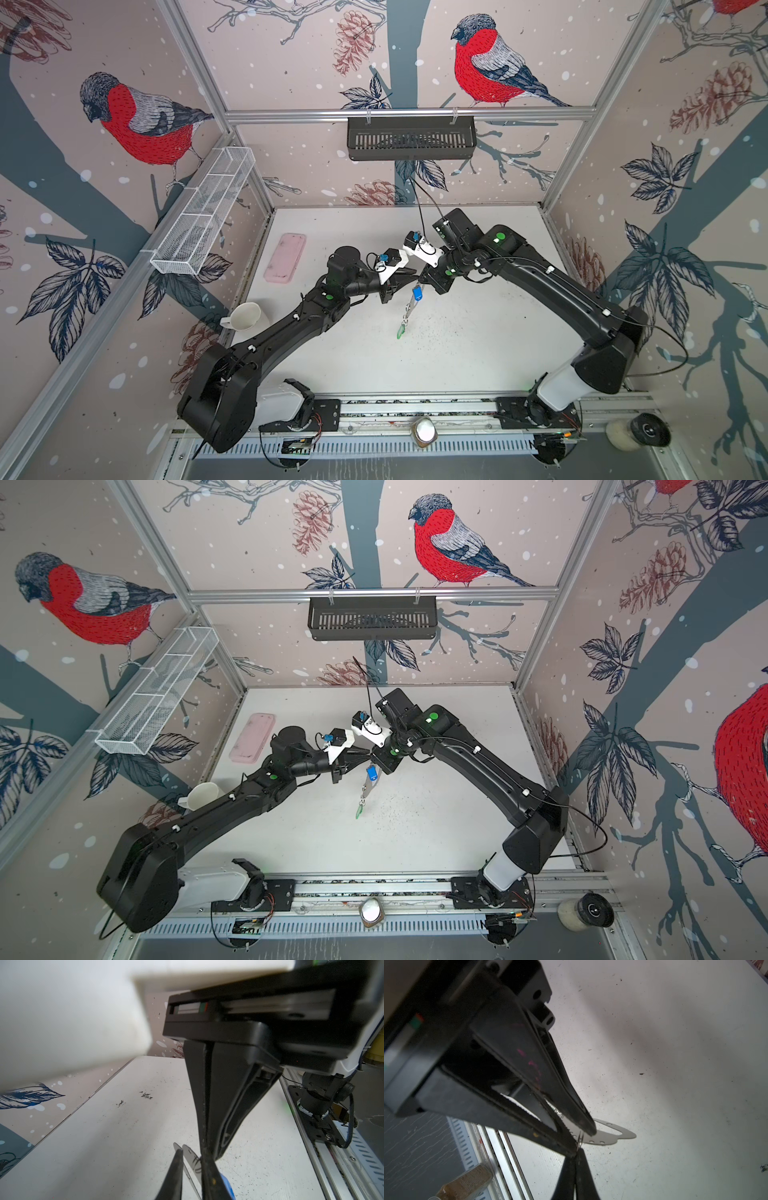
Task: Attach keys to a key ring
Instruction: Insert the key into the keyring.
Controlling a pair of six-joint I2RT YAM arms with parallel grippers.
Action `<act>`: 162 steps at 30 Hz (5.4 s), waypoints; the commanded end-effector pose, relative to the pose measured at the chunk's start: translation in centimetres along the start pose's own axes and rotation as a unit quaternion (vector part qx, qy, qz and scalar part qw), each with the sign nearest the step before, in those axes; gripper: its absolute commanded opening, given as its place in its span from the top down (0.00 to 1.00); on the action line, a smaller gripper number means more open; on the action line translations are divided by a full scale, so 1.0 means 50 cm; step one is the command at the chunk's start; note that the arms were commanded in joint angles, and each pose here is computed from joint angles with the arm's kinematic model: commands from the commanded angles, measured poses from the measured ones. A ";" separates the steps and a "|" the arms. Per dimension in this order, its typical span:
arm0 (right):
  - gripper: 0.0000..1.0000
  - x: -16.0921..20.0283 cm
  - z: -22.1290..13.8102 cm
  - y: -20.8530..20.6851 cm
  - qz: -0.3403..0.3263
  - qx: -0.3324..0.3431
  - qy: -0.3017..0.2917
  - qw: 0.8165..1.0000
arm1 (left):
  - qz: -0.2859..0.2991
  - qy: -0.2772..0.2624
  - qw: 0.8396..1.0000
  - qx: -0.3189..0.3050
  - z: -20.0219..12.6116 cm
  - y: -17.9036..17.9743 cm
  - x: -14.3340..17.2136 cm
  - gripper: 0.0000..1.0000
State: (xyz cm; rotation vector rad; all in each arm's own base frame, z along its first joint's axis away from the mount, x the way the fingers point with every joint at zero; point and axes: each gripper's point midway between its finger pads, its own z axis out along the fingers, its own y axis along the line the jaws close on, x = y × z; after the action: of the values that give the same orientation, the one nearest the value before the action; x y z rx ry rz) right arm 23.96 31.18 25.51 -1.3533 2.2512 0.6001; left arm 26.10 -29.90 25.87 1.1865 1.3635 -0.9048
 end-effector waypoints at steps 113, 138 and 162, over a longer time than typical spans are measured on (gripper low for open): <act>0.67 -0.125 -0.291 -0.112 -0.011 0.055 -0.426 0.903 | -0.017 -0.203 0.977 0.057 -0.009 0.084 -0.214 1.00; 0.80 -0.127 -0.220 -0.049 -0.049 -0.015 -0.396 0.917 | -0.024 -0.200 0.975 0.096 -0.015 0.054 -0.203 1.00; 0.82 -0.129 -0.197 -0.043 -0.052 -0.023 -0.379 0.923 | -0.019 -0.203 0.972 0.113 -0.022 0.038 -0.212 1.00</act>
State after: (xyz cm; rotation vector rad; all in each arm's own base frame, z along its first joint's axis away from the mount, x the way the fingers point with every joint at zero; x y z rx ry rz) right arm 27.07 29.09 36.64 -0.9981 1.5412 0.9504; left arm 27.93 -30.50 35.63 1.0410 1.0454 -1.3005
